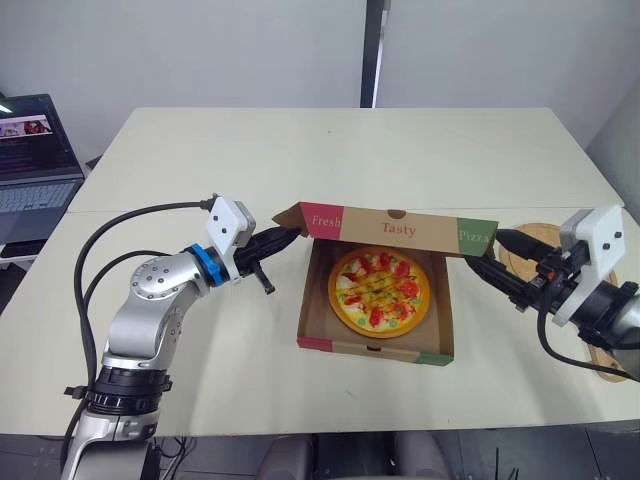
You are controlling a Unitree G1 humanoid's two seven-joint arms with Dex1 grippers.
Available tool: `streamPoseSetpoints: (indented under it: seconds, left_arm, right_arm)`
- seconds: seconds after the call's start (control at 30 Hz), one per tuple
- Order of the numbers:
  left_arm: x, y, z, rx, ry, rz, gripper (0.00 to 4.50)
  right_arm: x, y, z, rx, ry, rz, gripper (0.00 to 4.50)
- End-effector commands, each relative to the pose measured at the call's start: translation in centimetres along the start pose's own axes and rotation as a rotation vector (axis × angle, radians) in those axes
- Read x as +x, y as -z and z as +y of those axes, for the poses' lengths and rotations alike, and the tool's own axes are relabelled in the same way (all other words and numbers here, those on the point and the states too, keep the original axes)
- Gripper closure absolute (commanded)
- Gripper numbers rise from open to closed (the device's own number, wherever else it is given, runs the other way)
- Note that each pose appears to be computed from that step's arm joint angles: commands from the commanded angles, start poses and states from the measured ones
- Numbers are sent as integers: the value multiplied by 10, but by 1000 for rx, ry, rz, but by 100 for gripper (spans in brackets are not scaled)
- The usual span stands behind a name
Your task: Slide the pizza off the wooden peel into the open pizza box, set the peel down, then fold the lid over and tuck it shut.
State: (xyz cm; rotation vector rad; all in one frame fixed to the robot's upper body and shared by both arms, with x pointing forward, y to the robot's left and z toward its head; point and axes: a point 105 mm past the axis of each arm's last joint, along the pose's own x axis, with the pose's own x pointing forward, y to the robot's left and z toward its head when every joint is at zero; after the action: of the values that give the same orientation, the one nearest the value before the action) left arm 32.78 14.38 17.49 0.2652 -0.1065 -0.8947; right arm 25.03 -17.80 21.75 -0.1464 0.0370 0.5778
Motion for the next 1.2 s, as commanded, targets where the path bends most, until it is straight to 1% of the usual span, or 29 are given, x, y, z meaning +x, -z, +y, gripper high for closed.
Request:
streamPoseSetpoints:
  seconds: [0.03, 0.07, 0.13, 0.27, 0.3, 0.5, 0.63, 0.93, 1.2]
  left_arm:
    - [5, -17, -4, 34, 18, -43, 450]
    - [6, -19, -5, 30, 21, -48, 450]
    - [8, -24, -7, 22, 29, -54, 450]
    - [12, -31, -8, -3, 42, -53, 450]
    - [14, -32, -9, -11, 48, -48, 450]
    - [23, -37, -12, -85, 91, -24, 450]
    - [25, -36, -13, -104, 123, 1, 450]
    - [11, -25, -17, -128, 118, 32, 450]
    - [-4, -11, -33, -159, 106, 55, 450]
  right_arm:
    - [4, -9, 8, 29, -21, -43, 186]
    - [4, -10, 9, 38, -24, -44, 210]
    - [6, -10, 10, 44, -25, -34, 275]
    - [9, -8, 8, 51, -11, 2, 423]
    - [11, -10, 7, 53, -9, 3, 447]
    - [22, -19, 2, 62, 2, 5, 447]
    - [26, -23, 2, 80, -6, -2, 447]
    - [19, -15, 18, 131, -34, 11, 447]
    - [12, -6, 31, 179, -20, 24, 447]
